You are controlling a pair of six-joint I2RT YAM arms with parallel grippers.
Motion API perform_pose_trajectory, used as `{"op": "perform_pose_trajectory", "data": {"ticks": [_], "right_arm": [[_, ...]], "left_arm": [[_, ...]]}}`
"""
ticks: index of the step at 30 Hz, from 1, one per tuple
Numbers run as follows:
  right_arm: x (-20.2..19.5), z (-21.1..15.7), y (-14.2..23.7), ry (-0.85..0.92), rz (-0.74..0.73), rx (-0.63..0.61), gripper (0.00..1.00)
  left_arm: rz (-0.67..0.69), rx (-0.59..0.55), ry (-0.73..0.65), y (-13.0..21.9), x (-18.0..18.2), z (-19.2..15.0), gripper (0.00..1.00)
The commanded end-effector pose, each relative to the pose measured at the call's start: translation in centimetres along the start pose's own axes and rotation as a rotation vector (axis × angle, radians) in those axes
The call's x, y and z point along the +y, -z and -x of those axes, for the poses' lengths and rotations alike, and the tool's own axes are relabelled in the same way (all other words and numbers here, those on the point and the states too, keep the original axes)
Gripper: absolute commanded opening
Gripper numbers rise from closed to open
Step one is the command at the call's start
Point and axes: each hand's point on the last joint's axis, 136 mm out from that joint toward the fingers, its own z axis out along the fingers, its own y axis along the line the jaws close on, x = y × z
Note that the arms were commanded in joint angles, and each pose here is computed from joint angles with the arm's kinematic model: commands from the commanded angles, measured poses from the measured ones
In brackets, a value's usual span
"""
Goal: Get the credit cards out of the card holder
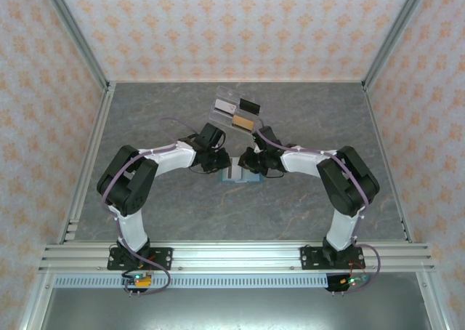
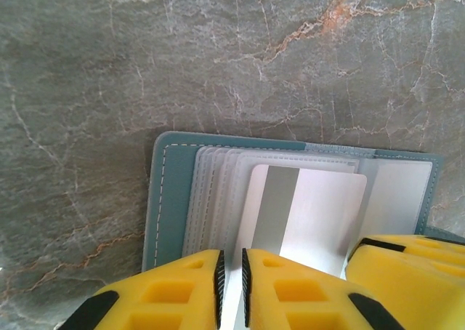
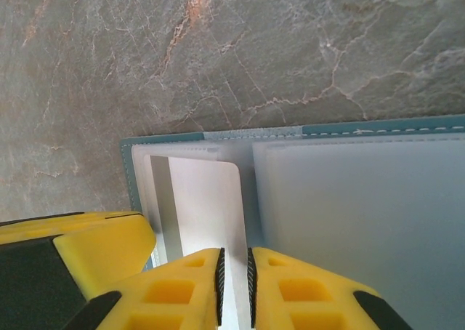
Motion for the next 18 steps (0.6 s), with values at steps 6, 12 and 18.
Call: {"op": "perform_pose_trajectory", "data": {"ticks": [6,12,18], "right_arm": [[-1.1,-0.2,-0.6,-0.003,-0.014,0.012,0.19],[0.1,-0.2,-0.6,0.014,0.060,0.014,0.15],[0.7,0.0,-0.2,0.029,0.110,0.009,0.13]], "left_arm": [[0.069,0.009,0.006,-0.7,1.6,-0.7,0.17],[0.064,0.010,0.009,-0.7,1.5,-0.7,0.16],[0.058,0.017,0.010,-0.9,1.4,-0.8,0.15]]}}
